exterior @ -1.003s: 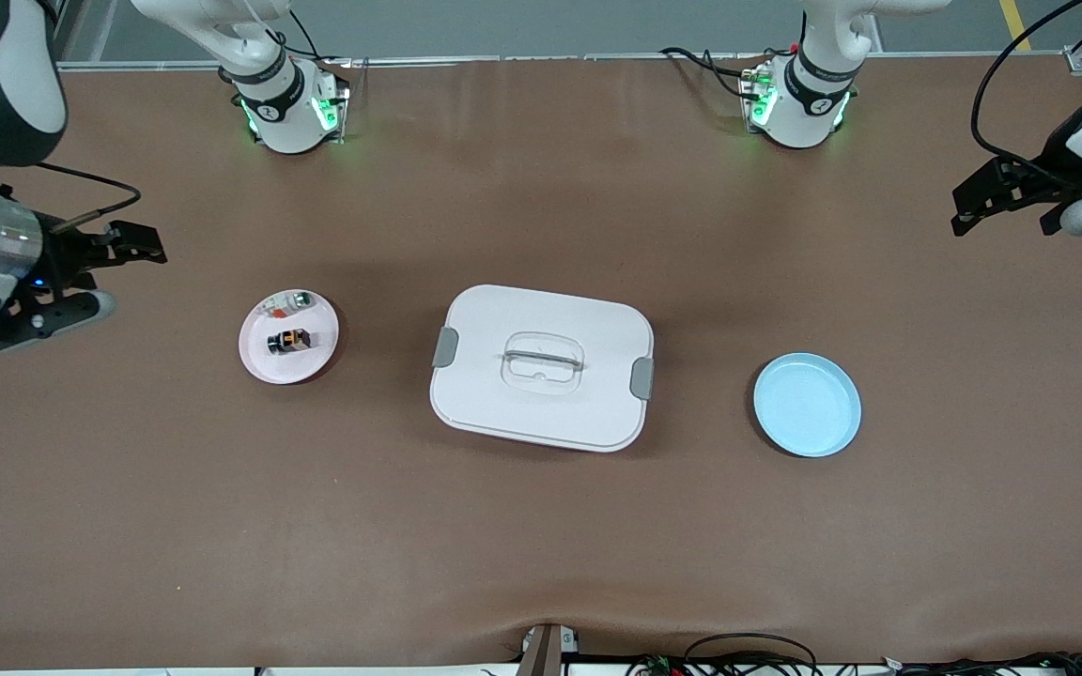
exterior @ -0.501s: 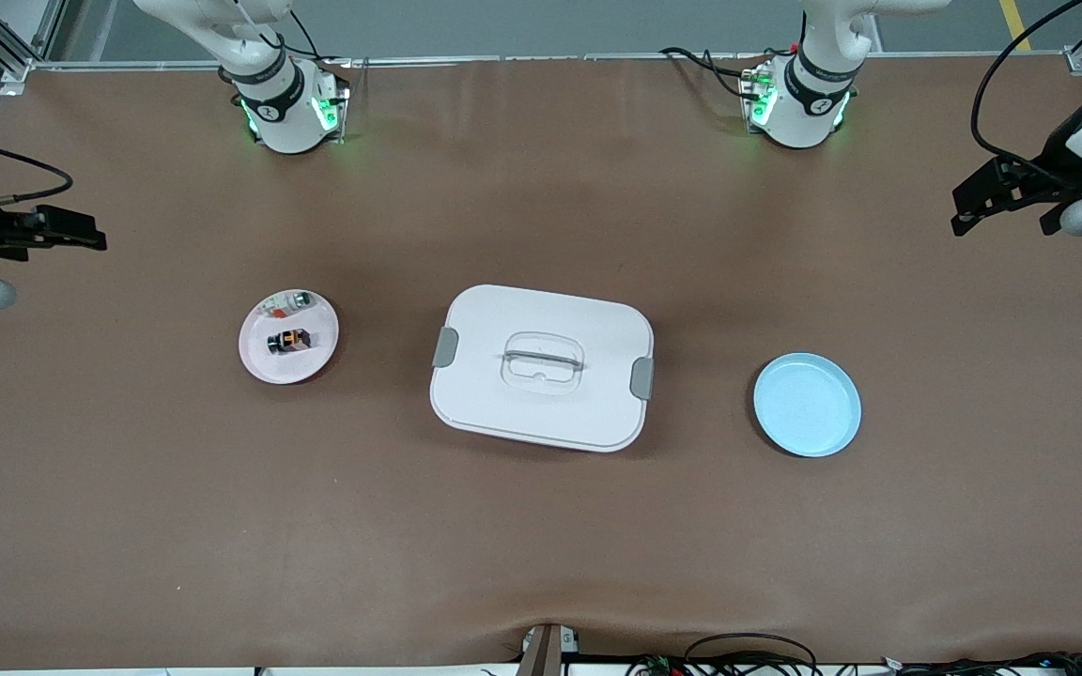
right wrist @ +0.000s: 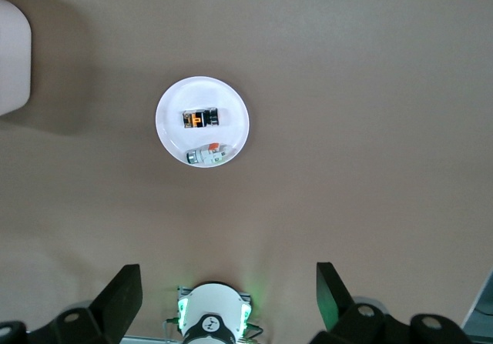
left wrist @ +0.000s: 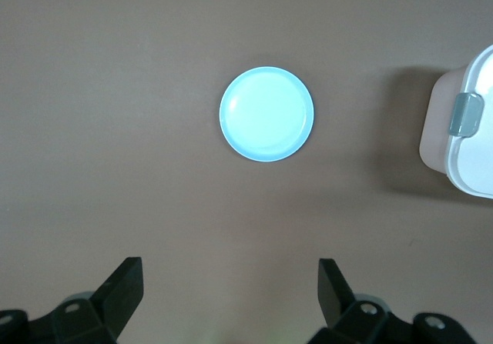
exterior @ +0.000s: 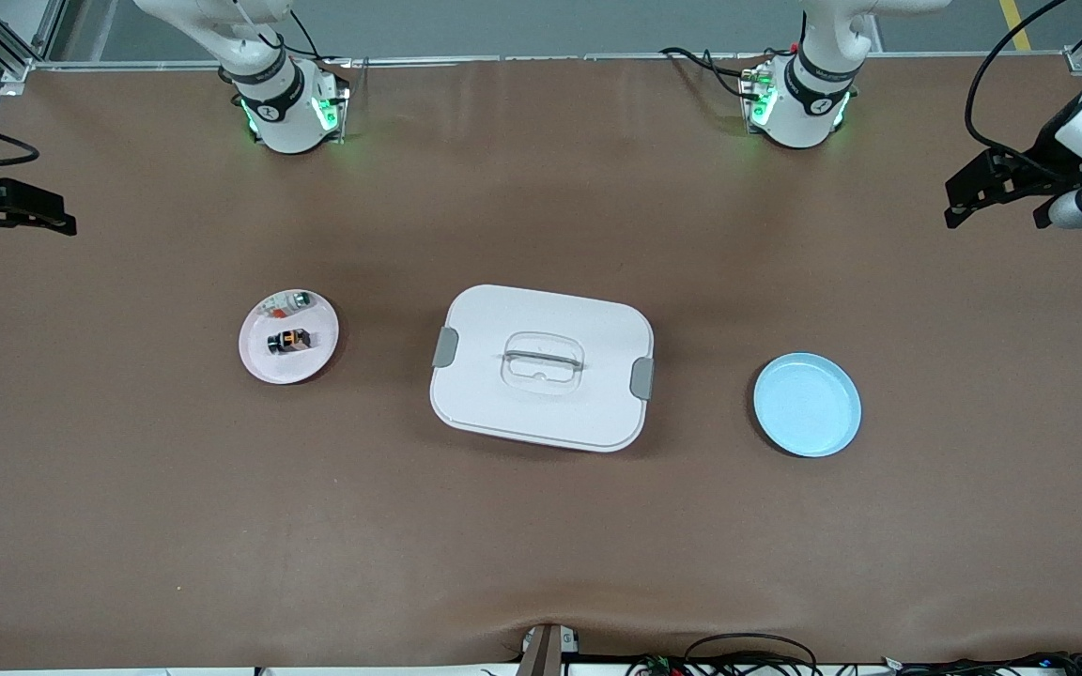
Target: Transfer orange switch to right arm and place
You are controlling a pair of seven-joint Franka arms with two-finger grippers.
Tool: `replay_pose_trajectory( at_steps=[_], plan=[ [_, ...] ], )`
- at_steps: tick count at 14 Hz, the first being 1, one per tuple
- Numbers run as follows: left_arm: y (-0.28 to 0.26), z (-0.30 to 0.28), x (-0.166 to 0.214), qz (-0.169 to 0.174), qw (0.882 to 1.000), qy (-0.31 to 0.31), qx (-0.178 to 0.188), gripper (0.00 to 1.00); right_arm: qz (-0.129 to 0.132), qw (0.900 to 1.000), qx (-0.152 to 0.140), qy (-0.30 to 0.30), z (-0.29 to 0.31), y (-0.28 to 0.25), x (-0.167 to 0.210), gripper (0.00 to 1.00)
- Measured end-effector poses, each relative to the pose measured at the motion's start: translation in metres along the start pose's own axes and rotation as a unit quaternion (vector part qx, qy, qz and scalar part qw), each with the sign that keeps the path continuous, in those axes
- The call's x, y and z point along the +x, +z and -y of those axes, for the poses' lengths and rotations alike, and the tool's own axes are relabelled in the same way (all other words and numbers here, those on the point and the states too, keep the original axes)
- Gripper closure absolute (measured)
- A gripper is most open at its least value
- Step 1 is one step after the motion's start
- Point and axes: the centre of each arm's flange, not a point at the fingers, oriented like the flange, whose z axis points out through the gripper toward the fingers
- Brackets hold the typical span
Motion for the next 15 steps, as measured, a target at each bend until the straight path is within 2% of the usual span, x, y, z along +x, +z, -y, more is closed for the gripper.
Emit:
replay_pose_trajectory(
  at_steps=[3, 8, 15],
  plan=[
    [-0.006, -0.001, -0.008, -0.005, 1.0, 0.001, 0.0, 0.0, 0.0, 1.0, -0.007, -0.004, 0.01, 0.0, 0.002, 0.0],
    [-0.008, -0.001, -0.008, -0.008, 1.0, -0.001, -0.001, 0.0, -0.012, 0.999, -0.009, 0.039, 0.008, -0.011, -0.003, 0.0],
    [-0.008, 0.0, -0.007, -0.007, 1.0, -0.002, -0.001, 0.0, -0.007, 0.998, 0.015, 0.067, 0.014, -0.015, -0.009, 0.0]
  ],
)
